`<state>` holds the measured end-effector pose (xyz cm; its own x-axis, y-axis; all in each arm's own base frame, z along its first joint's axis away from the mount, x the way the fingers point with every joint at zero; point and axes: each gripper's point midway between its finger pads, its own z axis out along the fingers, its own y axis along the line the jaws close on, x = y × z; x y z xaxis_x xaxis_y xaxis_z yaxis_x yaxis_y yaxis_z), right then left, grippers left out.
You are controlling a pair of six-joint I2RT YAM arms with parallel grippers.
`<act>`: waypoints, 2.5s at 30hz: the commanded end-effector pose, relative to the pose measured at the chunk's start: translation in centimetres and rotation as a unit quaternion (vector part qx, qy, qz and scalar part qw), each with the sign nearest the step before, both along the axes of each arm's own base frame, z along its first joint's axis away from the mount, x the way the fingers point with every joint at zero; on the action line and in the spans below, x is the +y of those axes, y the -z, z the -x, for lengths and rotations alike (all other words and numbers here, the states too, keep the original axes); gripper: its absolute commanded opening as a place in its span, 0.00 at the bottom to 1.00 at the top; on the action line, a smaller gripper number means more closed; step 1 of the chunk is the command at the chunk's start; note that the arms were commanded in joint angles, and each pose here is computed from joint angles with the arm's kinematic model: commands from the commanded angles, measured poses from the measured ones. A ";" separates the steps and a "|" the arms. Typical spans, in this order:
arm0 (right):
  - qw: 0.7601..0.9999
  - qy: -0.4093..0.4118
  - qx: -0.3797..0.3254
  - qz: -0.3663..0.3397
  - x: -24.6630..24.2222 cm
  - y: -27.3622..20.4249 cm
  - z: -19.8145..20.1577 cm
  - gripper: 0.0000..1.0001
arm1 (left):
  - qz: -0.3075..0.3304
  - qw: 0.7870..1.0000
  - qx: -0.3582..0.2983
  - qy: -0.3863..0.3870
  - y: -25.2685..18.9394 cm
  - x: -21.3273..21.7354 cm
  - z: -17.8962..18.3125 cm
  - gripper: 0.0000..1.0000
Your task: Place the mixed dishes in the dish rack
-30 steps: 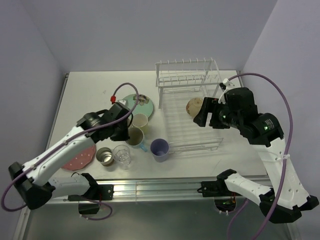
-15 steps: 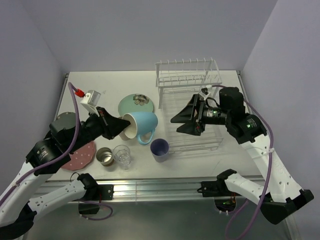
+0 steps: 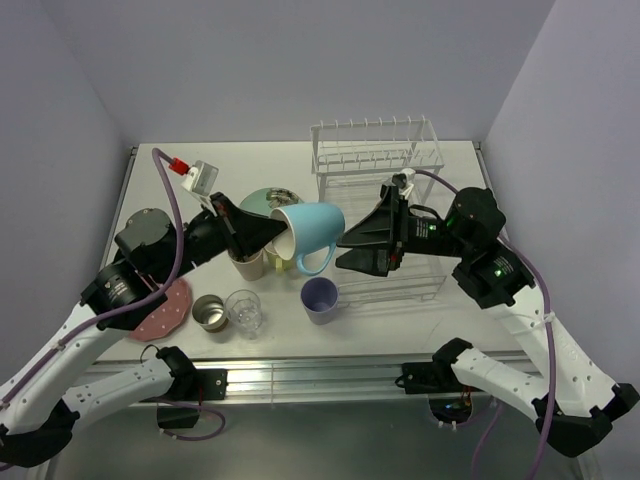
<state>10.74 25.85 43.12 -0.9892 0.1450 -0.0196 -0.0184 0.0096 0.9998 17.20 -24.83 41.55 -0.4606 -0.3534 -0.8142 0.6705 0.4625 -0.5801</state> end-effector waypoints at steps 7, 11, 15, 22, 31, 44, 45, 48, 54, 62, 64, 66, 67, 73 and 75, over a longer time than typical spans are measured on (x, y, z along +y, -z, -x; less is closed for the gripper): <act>0.998 0.001 -0.044 -0.049 1.2 -2.6 0.2 0.68 | 0.125 0.987 -0.096 0.015 -9.1 1.2 1.9 0.00; 0.998 0.002 -0.046 -0.048 1.5 -2.7 0.2 0.67 | 0.140 0.985 -0.097 0.006 -9.9 1.6 1.9 0.00; 0.998 0.001 -0.044 -0.044 1.9 -2.4 0.1 0.67 | 0.151 0.984 -0.092 0.002 -10.5 1.8 1.8 0.00; 0.995 0.014 -0.056 -0.082 2.6 -3.7 -0.4 0.58 | 0.179 0.981 -0.077 0.018 -10.0 1.4 2.1 0.00; 0.987 0.047 -0.038 -0.148 2.7 -4.7 -1.3 0.47 | 0.177 0.982 -0.070 0.018 -9.0 0.7 1.5 0.00; 0.986 0.019 -0.042 -0.159 4.2 -5.8 -0.2 0.22 | 0.155 0.986 -0.064 0.019 -7.7 -0.2 0.8 0.00; 0.987 0.020 -0.040 -0.158 4.3 -5.5 -0.3 0.07 | 0.155 0.986 -0.064 0.018 -7.7 -0.1 0.8 0.00; 0.988 0.027 -0.053 -0.142 4.3 -5.2 -0.4 0.00 | 0.152 0.986 -0.061 0.016 -7.5 0.0 0.8 0.00; 0.990 0.053 -0.091 -0.092 4.1 -4.2 -1.3 0.00 | 0.126 0.992 -0.014 -0.023 -5.2 1.0 0.1 0.61; 0.987 0.101 -0.123 0.021 2.5 0.8 -3.5 0.00 | 0.061 0.977 0.095 -0.178 0.7 6.3 -1.7 0.99; 0.983 0.119 -0.115 0.081 1.5 3.5 -4.7 0.00 | 0.019 0.955 0.148 -0.256 4.1 9.1 -2.2 0.99; 0.964 0.147 -0.133 0.177 0.0 7.0 -6.0 0.00 | 0.001 0.950 0.161 -0.268 5.3 9.8 -2.0 0.99; 0.953 0.158 -0.141 0.218 -0.5 8.4 -6.8 0.00 | -0.014 0.947 0.175 -0.270 6.2 10.0 -1.7 0.99; 0.868 0.243 -0.188 0.390 -5.6 15.6 -10.5 0.00 | -0.052 0.938 0.220 -0.263 9.2 9.1 -1.6 0.96; 0.850 0.259 -0.196 0.416 -6.3 17.2 -11.4 0.00 | -0.053 0.938 0.227 -0.255 9.6 8.6 -1.5 0.95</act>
